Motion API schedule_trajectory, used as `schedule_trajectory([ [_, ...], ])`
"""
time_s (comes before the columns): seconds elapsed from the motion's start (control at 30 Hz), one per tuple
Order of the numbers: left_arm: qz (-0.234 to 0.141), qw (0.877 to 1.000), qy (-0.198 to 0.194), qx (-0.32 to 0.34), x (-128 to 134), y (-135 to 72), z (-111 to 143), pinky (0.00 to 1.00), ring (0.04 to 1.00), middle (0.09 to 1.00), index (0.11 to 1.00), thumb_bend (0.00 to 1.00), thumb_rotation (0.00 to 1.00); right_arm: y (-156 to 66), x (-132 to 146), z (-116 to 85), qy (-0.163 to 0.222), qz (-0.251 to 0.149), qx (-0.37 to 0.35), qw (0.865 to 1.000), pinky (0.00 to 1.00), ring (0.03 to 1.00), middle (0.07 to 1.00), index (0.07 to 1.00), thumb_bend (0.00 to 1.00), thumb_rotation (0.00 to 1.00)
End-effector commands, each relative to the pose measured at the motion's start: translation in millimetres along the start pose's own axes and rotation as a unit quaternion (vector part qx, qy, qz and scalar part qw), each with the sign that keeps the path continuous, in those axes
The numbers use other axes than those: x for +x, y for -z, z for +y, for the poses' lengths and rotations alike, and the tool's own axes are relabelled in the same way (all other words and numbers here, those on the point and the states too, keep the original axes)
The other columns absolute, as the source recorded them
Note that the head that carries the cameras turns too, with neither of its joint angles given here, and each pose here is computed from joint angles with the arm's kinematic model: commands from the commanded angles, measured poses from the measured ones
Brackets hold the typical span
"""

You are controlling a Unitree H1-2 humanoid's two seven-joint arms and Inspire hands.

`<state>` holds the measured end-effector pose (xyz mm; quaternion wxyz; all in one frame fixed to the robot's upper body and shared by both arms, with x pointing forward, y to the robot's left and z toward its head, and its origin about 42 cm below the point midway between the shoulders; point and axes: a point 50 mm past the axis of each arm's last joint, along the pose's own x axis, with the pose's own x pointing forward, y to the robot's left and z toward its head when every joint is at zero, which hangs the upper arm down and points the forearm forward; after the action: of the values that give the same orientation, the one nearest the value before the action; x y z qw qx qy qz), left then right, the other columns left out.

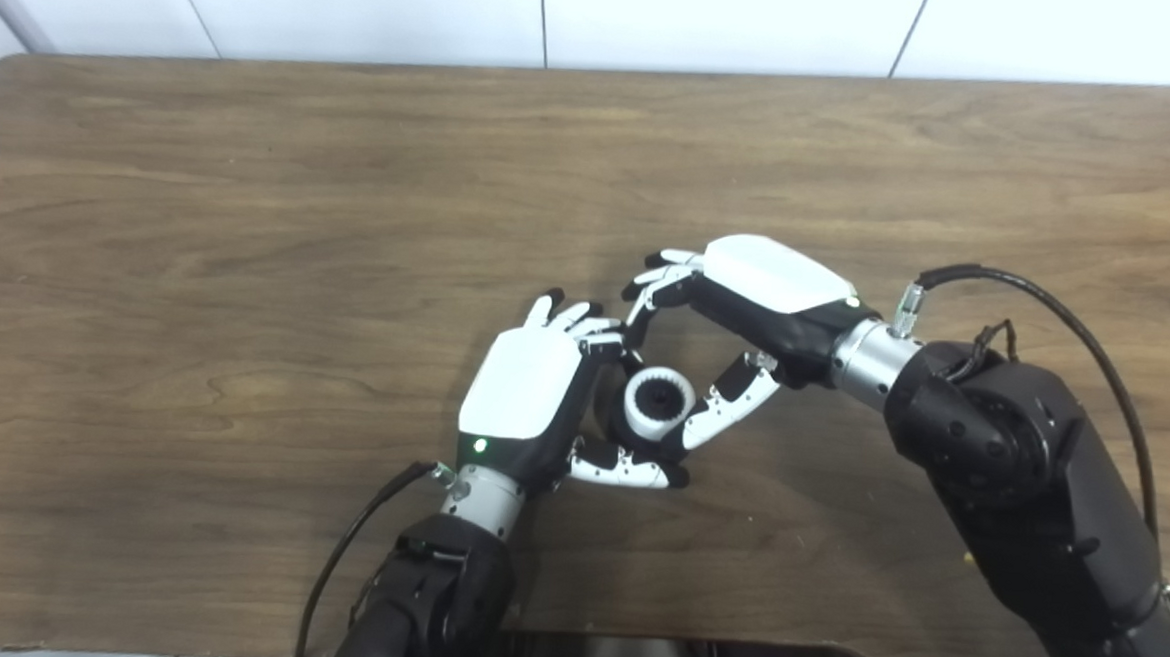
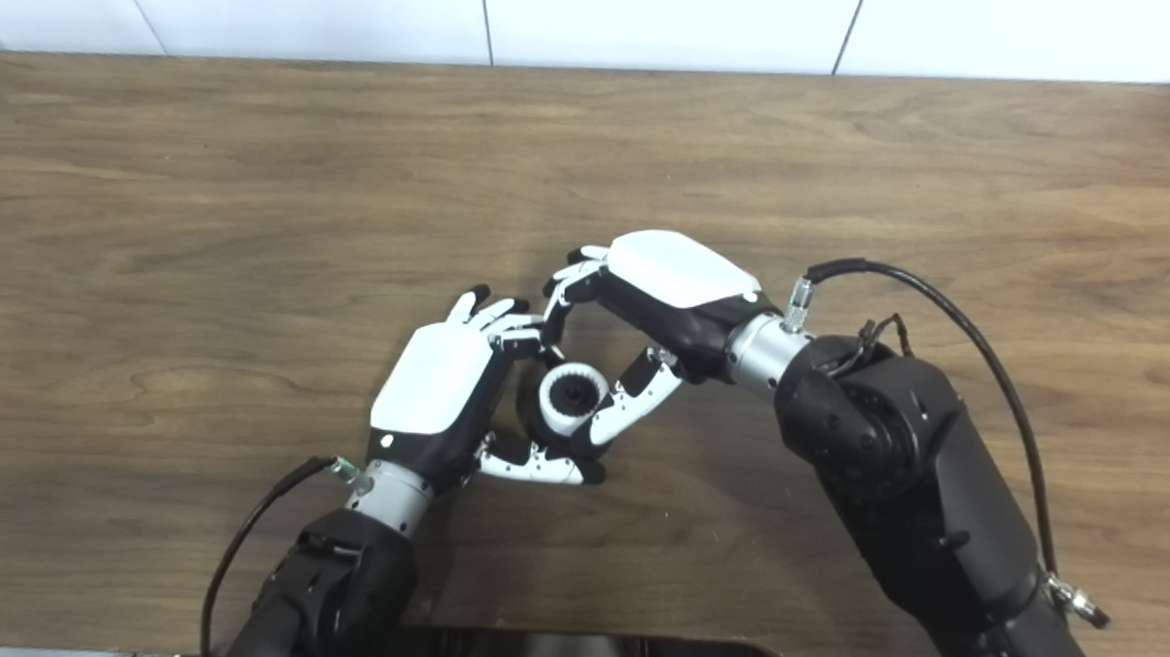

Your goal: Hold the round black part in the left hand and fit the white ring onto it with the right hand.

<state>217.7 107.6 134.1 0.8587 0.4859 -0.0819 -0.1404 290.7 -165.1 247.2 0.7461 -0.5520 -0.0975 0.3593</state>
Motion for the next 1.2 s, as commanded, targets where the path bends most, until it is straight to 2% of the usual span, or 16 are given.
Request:
schedule_trajectory([
  [0.0, -0.009, 1.000, -0.008, 0.003, 0.6, -2.9, 3.2, 1.00, 0.897, 0.784, 0.483, 0.52, 0.06, -8.6, -4.0, -18.1, 0.028, -0.018, -0.023, 0.999, 0.86, 0.946, 0.873, 0.694, 0.97, 0.36],
  [0.2, -0.009, 1.000, -0.007, 0.003, 0.3, -2.8, 2.9, 1.00, 0.901, 0.785, 0.482, 0.52, 0.06, -7.5, -4.3, -20.1, 0.024, -0.015, -0.028, 0.999, 0.89, 0.940, 0.893, 0.742, 1.00, 0.49],
  [0.5, -0.008, 1.000, -0.006, 0.006, 0.3, -2.2, 2.6, 1.00, 0.897, 0.782, 0.483, 0.52, 0.06, -6.4, -7.5, -24.4, 0.019, -0.005, -0.031, 0.999, 0.92, 0.976, 0.931, 0.790, 1.00, 0.53],
  [0.8, -0.010, 1.000, -0.006, 0.006, 0.9, 1.2, 2.2, 1.00, 0.899, 0.781, 0.483, 0.52, 0.06, -3.9, -24.4, -57.1, 0.046, 0.009, -0.033, 0.998, 0.93, 0.993, 0.948, 0.805, 1.00, 0.51],
  [0.93, -0.008, 1.000, -0.005, 0.007, 1.3, 2.7, 1.7, 1.00, 0.899, 0.781, 0.483, 0.52, 0.06, -2.6, -32.8, -69.9, 0.060, 0.011, -0.036, 0.997, 0.92, 0.993, 0.936, 0.800, 1.00, 0.56],
  [1.17, -0.008, 1.000, -0.004, 0.010, 1.4, 4.2, 1.9, 1.00, 0.895, 0.779, 0.483, 0.52, 0.06, 2.2, -43.4, -73.9, 0.068, 0.025, -0.021, 0.997, 0.92, 0.994, 0.929, 0.831, 1.00, 0.58],
])
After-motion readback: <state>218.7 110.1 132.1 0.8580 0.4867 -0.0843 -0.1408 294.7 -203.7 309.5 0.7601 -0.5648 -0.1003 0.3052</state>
